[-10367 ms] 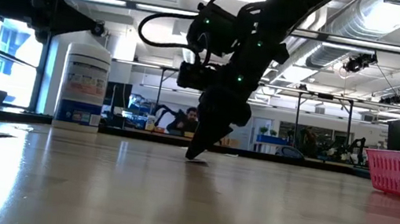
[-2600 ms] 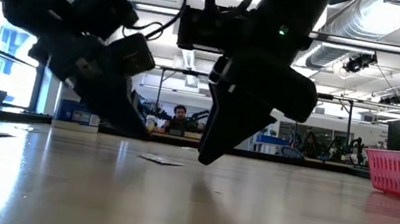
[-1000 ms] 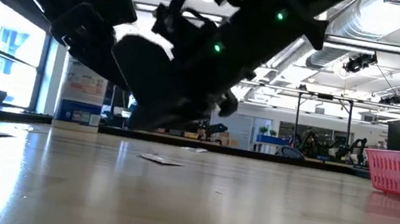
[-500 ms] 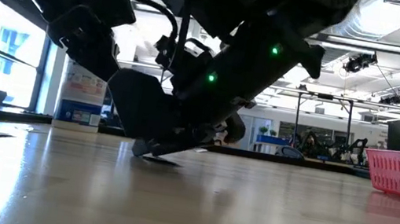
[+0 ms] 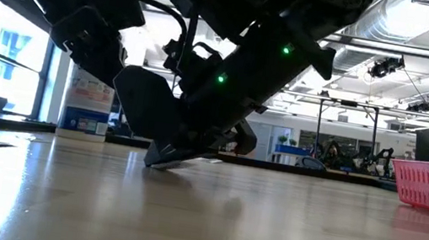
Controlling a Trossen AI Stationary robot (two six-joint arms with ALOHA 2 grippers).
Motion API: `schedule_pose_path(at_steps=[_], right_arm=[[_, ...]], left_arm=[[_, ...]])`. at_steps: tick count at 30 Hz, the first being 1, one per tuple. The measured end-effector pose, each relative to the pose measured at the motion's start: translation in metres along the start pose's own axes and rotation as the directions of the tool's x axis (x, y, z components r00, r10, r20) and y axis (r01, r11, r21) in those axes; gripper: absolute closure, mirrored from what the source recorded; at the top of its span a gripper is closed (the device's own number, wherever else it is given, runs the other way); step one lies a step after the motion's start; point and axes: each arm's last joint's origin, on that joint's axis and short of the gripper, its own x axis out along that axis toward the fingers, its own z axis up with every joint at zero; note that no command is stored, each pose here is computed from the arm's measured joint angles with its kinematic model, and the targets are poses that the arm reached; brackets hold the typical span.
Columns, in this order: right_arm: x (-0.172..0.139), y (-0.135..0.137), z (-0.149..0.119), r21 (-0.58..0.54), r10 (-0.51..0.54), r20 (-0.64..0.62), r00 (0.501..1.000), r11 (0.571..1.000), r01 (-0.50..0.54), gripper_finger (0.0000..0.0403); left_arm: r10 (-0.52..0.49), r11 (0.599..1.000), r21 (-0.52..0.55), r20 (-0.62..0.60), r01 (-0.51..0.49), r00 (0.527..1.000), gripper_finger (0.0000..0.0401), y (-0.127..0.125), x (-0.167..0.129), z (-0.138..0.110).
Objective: Pick & Place First Aid Supplies
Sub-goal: Put the orange ointment pack into the bottom red basket
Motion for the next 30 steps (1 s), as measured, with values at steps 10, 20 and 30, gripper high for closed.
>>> schedule_pose_path(at_steps=[10, 20, 30], right_arm=[[-0.019, 0.0, 0.017, -0.015, 0.078, -0.017, 0.997, 0.997, -0.079, 0.0399], [-0.094, -0.012, 0.059, -0.187, 0.186, -0.099, 0.978, 0.961, -0.202, 0.0402], [-0.197, -0.021, 0.031, -0.224, 0.171, -0.415, 0.894, 0.933, -0.282, 0.0402]], left_arm=[[0.0, 1.0, 0.0, 0.0, 0.0, 1.0, 0.0401, 0.0, 0.0, 0.0], [-0.001, 1.0, 0.0, 0.005, 0.001, 1.0, 0.0401, 0.0, 0.0, 0.0], [0.01, 1.0, -0.007, 0.051, -0.01, 0.999, 0.0401, 0.0, 0.0, 0.005]])
